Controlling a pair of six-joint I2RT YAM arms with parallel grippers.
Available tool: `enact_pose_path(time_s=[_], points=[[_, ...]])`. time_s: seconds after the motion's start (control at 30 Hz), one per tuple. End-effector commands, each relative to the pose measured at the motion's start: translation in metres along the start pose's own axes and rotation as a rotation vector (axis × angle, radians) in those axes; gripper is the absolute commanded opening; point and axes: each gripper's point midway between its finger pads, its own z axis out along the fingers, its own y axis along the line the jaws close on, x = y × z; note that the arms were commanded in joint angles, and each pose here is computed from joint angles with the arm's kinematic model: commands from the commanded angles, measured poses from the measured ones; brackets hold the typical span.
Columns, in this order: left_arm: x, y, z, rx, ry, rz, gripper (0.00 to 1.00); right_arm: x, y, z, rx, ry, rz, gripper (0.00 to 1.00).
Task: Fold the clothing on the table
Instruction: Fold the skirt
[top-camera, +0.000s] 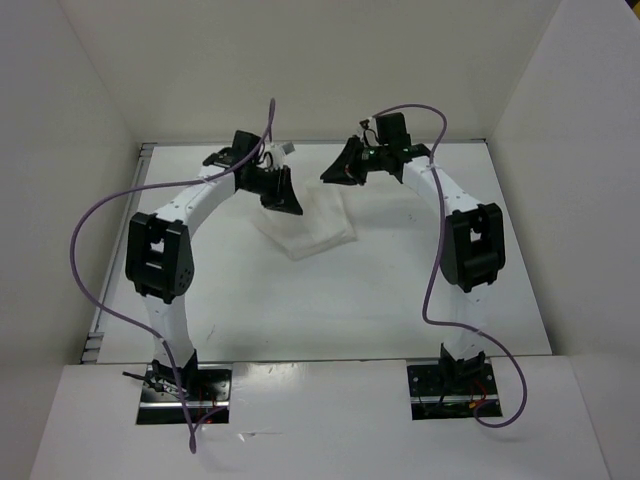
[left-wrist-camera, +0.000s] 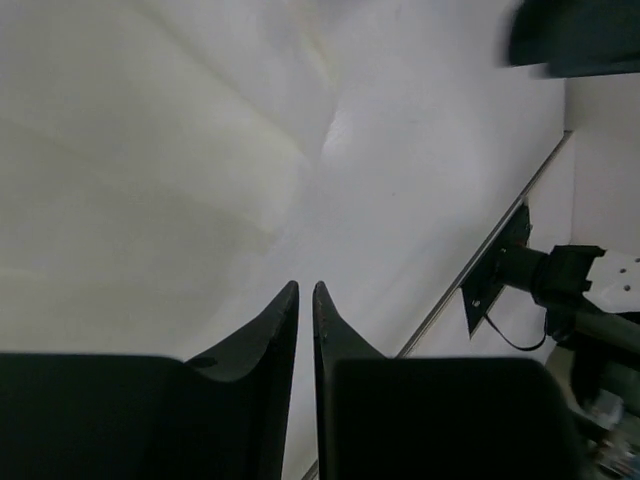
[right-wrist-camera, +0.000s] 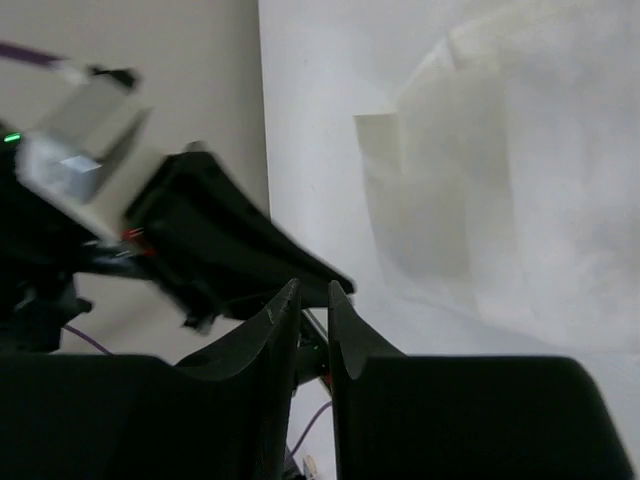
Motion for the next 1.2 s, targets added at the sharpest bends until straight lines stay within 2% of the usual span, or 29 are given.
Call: enact_pose_path(time_s=[0.0,0.2,0.37,0.43,0.6,0.83,0.93,1.0,1.03,1.1,1.13,1.17], points=[[0.030,0.016,0.020,0.026,0.080,-0.078,0.17,0.003,-0.017,-0.013,0.035,-0.027,0.004,0.22],[0.093,0.050,0.040,-0.028,0.197,-0.178,0.17,0.016,-0.069,0.009,0.089,0.028,0.086,0.21],[0.111,0.081,0.052,-0.106,0.221,-0.250,0.17,0.020,-0.080,0.013,0.102,0.041,0.102,0.21],[0.122,0.111,0.061,-0.202,0.237,-0.285,0.17,0.016,-0.078,0.009,0.098,0.028,0.100,0.21],[0.133,0.128,0.082,-0.143,0.257,-0.382,0.17,0.009,-0.064,-0.010,0.082,-0.008,0.064,0.21],[0.136,0.163,0.079,-0.181,0.217,-0.489,0.18,0.010,-0.039,-0.057,0.081,-0.109,0.012,0.22],[0.135,0.158,0.078,-0.134,0.217,-0.512,0.18,0.014,-0.022,-0.082,0.079,-0.173,-0.024,0.24],[0.129,0.139,0.068,-0.082,0.205,-0.499,0.20,0.021,-0.008,-0.102,0.082,-0.223,-0.075,0.26],[0.109,0.120,0.051,-0.065,0.148,-0.429,0.22,0.020,-0.007,-0.113,0.095,-0.254,-0.076,0.26],[0.098,0.102,0.028,-0.081,0.100,-0.361,0.28,0.026,-0.004,-0.137,0.131,-0.326,-0.113,0.31],[0.080,0.079,0.003,-0.085,0.032,-0.275,0.34,0.028,-0.003,-0.143,0.141,-0.350,-0.129,0.34],[0.073,0.072,-0.012,-0.101,-0.005,-0.243,0.38,0.027,-0.006,-0.152,0.165,-0.389,-0.146,0.41]])
